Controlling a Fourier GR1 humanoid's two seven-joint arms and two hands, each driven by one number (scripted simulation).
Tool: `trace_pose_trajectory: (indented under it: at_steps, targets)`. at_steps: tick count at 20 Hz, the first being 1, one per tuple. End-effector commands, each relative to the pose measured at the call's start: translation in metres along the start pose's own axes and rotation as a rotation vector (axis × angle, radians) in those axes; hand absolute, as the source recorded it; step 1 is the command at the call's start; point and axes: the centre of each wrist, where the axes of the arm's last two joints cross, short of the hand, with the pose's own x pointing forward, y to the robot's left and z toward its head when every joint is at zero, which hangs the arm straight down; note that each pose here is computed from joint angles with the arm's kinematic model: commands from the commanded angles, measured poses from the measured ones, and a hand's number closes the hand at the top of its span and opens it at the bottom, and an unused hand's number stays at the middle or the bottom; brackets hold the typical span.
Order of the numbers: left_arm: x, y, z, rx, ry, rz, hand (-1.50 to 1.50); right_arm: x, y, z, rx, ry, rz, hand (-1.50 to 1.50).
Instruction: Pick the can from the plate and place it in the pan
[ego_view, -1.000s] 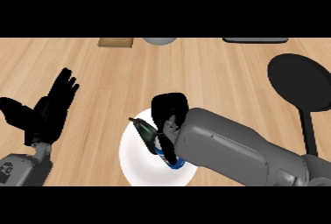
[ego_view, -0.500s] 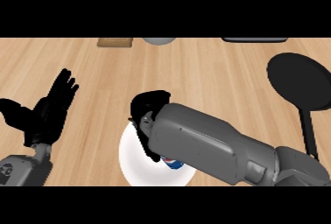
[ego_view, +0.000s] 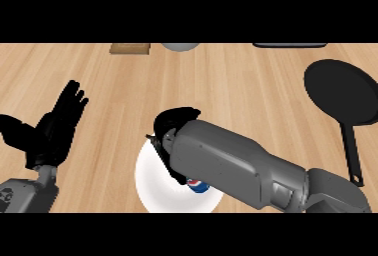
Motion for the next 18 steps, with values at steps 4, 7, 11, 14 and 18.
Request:
trace_pose_trajectory:
  at_steps: [4,7,11,14,18]
  targets:
    - [0.002,-0.011,-0.002,-0.008,0.000,0.018,0.00,0.008,0.010,-0.008,0.039,0.251,0.035,-1.50]
    - [-0.001,-0.001,0.005,0.001,0.013,0.009,0.00,0.005,0.024,-0.016,0.065,0.238,0.048,-1.50]
    - [-0.005,0.007,-0.004,0.009,0.002,-0.007,0.00,0.003,0.030,-0.014,0.046,0.203,0.049,-1.50]
    - [-0.007,-0.010,0.009,0.005,-0.006,0.002,0.00,0.005,0.037,-0.017,0.051,0.210,0.002,-1.50]
    - [0.001,-0.002,-0.003,-0.003,-0.018,0.014,0.00,-0.003,0.035,-0.033,0.063,0.224,-0.014,-1.50]
